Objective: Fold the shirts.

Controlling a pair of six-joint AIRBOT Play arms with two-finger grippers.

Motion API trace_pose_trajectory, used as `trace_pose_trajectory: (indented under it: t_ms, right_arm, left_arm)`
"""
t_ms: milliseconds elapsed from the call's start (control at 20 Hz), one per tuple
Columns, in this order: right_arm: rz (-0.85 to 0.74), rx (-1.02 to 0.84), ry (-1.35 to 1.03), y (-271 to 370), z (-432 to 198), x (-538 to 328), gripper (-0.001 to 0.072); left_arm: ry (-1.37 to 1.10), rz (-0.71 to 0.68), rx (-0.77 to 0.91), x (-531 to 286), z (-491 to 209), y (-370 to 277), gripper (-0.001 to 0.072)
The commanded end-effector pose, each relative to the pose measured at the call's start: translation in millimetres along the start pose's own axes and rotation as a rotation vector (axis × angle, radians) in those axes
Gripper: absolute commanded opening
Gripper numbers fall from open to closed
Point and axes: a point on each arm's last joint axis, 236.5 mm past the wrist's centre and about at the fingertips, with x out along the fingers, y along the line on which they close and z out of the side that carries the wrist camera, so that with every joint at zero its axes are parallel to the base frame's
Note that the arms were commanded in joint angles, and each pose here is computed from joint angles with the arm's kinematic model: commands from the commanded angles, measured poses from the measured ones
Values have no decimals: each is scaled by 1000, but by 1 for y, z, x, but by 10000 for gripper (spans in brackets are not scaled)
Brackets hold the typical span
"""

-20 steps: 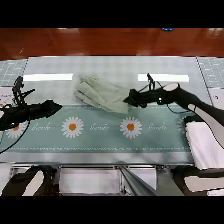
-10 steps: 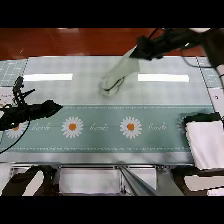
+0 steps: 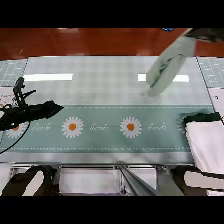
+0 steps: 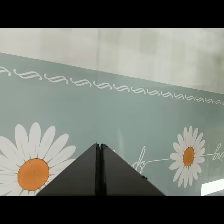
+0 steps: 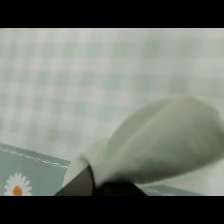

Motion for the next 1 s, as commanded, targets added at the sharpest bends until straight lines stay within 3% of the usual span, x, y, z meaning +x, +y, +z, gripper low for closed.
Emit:
trace_pose_trajectory:
  t_ms: [0, 450, 800, 950]
  right_arm:
    - [-115, 110, -31, -52, -13, -65, 24]
    - [-487, 520, -151, -162, -96, -197, 22]
    - [-841, 1019, 29, -222, -285, -222, 24]
    - [-901, 1094, 110, -219, -329, -215, 25]
  left_arm:
    - [1, -1, 1, 0, 0, 0, 16]
    - [-113, -53, -61, -2, 27, -12, 17]
    - [-131, -47, -62, -2, 31, -10, 17]
    - [-134, -46, -60, -2, 32, -10, 16]
